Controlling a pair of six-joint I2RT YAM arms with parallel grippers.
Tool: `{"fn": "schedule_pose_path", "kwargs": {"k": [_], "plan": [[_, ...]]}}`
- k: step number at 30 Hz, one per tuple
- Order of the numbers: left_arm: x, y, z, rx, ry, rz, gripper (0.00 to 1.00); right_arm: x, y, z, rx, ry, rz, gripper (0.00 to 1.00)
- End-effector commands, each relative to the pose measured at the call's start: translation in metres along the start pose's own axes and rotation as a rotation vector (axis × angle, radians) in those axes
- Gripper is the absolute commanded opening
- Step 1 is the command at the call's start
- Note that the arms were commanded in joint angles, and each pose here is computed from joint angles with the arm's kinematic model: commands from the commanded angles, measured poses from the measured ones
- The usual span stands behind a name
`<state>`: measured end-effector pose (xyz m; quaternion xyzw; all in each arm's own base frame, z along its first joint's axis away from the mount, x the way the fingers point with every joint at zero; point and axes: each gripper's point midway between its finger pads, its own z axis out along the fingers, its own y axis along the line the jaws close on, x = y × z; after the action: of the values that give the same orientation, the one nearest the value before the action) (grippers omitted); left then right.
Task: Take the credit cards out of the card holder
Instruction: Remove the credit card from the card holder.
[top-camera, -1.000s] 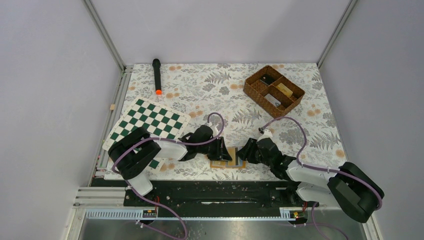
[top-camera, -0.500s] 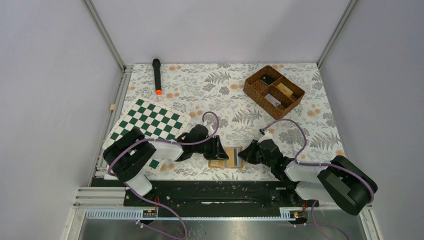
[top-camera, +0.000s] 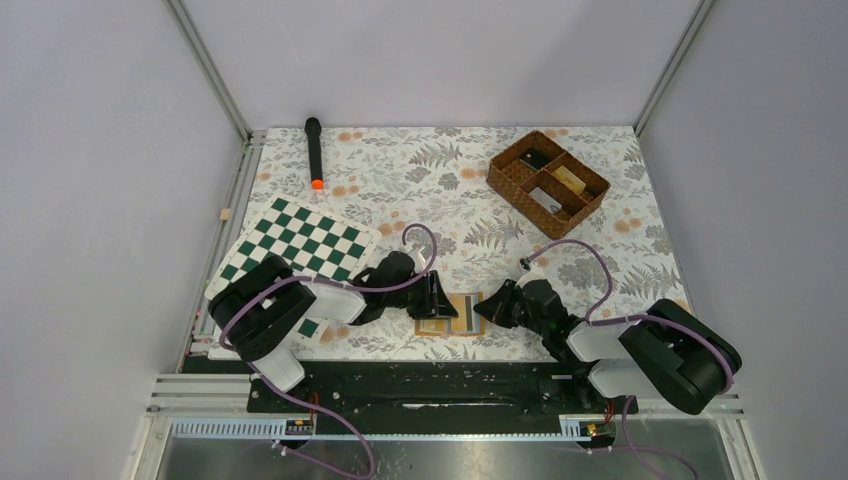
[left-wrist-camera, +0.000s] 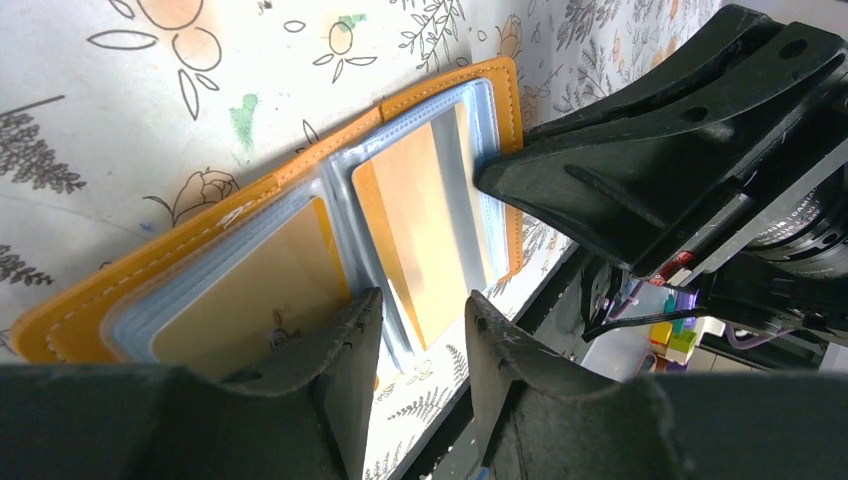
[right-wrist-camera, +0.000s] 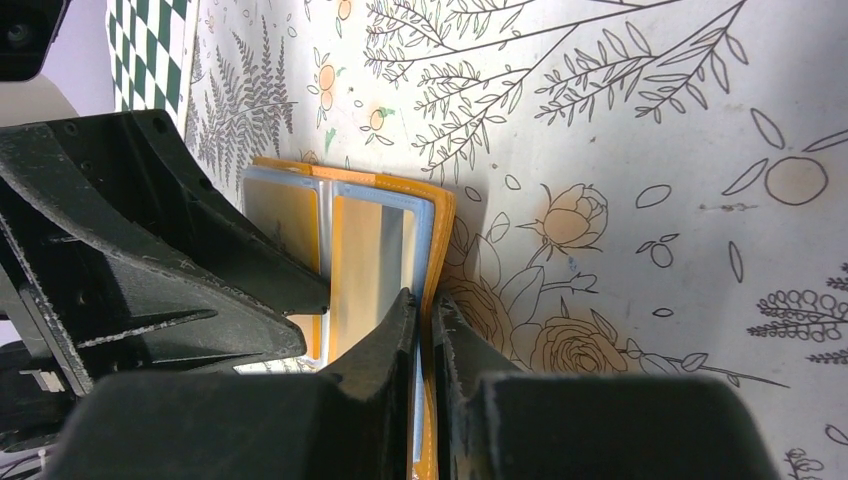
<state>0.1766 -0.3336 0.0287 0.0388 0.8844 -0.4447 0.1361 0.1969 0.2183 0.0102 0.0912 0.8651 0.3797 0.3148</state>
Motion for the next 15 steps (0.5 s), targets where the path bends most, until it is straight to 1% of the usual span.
{"fn": "schedule_pose_path", "kwargs": {"k": [1, 4, 8, 12, 15], "plan": [[-0.001, 0.034, -0.005, -0.137, -0.076, -0.009, 0.38, 0.03, -0.046, -0.011, 0.153, 0.095, -0.002, 0.0], [-0.002, 0.032, -0.003, -0.152, -0.08, -0.007, 0.39, 0.029, -0.045, -0.011, 0.149, 0.093, 0.002, 0.0], [0.002, 0.029, 0.004, -0.132, -0.065, -0.028, 0.39, 0.028, -0.043, -0.011, 0.144, 0.089, 0.004, 0.0], [0.005, 0.037, 0.006, -0.18, -0.064, -0.033, 0.38, 0.029, -0.044, -0.011, 0.148, 0.094, 0.01, 0.0], [0.008, 0.034, 0.008, -0.174, -0.058, -0.038, 0.38, 0.03, -0.044, -0.011, 0.147, 0.094, 0.013, 0.0]]}}
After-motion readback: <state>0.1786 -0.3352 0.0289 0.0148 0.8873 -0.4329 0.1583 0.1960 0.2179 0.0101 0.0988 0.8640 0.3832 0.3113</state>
